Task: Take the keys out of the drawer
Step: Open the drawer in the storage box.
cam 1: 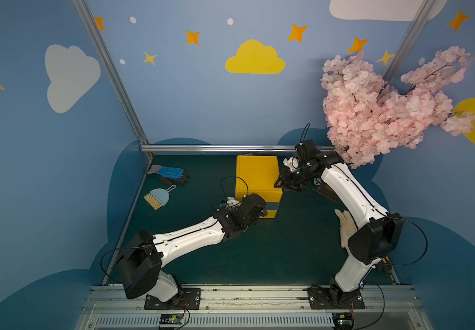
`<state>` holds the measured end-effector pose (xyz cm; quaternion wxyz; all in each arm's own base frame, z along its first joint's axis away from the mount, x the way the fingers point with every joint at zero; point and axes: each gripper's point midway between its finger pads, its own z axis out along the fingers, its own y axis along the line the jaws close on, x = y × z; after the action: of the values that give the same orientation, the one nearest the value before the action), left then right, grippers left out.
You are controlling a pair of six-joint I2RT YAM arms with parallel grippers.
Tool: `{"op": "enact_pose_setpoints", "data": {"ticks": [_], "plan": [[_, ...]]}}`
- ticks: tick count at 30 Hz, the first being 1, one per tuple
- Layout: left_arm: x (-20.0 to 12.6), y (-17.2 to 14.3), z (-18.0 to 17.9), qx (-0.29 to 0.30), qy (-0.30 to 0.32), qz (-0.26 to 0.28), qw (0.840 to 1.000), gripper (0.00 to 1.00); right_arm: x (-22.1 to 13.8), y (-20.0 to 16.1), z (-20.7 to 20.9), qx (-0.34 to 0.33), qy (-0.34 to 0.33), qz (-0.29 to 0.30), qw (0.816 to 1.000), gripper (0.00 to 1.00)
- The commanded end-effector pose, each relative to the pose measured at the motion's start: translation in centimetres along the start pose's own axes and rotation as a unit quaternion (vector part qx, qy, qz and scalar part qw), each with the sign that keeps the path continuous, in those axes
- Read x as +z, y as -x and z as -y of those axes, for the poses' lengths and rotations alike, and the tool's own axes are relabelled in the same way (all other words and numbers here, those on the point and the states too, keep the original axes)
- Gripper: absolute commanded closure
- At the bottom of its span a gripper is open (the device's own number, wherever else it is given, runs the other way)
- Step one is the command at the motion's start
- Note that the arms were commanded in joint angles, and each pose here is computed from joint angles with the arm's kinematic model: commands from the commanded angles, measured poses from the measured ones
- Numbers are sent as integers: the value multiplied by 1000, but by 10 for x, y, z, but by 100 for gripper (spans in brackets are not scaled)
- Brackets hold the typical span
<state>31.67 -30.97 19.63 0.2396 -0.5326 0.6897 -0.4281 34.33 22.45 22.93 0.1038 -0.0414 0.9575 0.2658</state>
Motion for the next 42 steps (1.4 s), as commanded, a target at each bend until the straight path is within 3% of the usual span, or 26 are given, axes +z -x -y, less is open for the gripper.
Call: {"op": "enact_pose_setpoints", "data": {"ticks": [1,18,26,36,42], "plan": [[5,5,-24,9,34,8,999,53,-8,-7,-3,-9,2,2,1000,51],[-12,10,-30,8,72,7,997,54,-12,-6,-3,-13,-3,10,1000,51],[-21,-3,-34,10,89,-20,996,54,-13,-3,-5,-15,0,13,1000,50],[-57,-17,-73,8,119,-24,993,53,-19,-2,-5,-23,-3,20,1000,50],[-79,-23,-70,15,106,-29,994,52,-22,-5,-7,-17,1,23,1000,49]]}}
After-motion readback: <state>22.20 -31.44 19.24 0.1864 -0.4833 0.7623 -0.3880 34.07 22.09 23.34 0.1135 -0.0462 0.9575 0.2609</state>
